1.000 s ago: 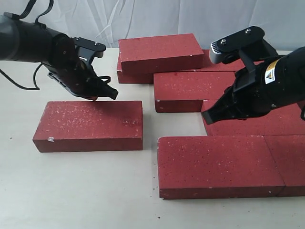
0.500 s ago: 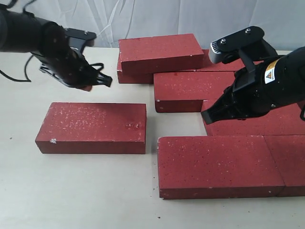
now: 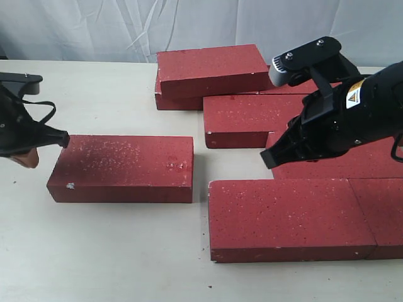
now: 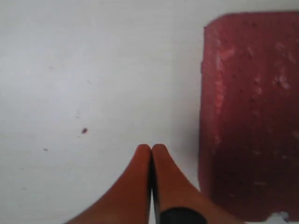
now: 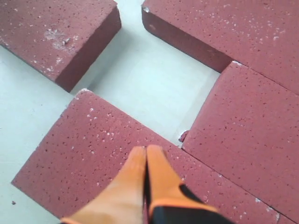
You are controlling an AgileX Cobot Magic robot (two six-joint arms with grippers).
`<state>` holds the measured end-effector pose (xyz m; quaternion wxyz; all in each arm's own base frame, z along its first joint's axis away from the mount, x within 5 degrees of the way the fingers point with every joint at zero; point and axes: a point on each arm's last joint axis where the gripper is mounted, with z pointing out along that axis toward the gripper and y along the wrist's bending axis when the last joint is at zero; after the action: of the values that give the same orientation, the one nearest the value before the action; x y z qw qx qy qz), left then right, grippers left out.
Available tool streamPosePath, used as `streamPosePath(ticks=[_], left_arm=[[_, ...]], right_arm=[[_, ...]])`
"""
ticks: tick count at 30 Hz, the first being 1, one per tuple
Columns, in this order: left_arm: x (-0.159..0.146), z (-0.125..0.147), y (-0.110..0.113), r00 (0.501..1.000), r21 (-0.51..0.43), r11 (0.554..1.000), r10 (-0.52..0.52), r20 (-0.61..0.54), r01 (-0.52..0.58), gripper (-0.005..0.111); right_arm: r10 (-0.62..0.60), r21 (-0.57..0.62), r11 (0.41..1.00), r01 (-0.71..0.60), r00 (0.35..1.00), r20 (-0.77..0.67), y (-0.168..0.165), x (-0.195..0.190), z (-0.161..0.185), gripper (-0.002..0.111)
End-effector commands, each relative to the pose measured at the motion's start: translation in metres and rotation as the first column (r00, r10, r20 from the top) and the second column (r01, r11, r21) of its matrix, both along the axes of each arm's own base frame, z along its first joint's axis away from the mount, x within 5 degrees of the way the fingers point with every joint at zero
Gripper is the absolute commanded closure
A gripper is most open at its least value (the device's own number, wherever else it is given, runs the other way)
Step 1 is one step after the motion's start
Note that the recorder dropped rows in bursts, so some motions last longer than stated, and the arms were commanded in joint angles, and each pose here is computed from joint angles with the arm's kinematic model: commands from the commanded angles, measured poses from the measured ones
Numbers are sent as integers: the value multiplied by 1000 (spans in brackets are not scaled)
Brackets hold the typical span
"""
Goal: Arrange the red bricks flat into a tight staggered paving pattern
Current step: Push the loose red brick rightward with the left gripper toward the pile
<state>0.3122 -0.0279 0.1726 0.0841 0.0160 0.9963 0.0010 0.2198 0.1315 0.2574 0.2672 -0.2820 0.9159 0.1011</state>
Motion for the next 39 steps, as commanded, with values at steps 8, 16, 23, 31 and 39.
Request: streamPosePath(ticks=[8,16,23,31,39], left_arm=[[-14,-14,-15,999,-166,985,54,-5,-54,107],[-14,-14,-23,998,-262,964,57,10,-52,107],[-14,-14,-25,999,-262,964,47,11,-42,107],[-15,-13,-56,993,-245,965,-72,93,93,107],[-10,-13,-40,990,-192,977,-76,115,97,107]], right_arm=[[21,8,1000,-21,1000,19,2,1,2,109],[21,8,1000,-21,1000,19,2,1,2,109],[19,11,1000,-19,1000,22,2,1,2,109],[14,24,1000,-14,999,35,3,2,3,109],[20,20,1000,-20,1000,8,5,4,-3,109]])
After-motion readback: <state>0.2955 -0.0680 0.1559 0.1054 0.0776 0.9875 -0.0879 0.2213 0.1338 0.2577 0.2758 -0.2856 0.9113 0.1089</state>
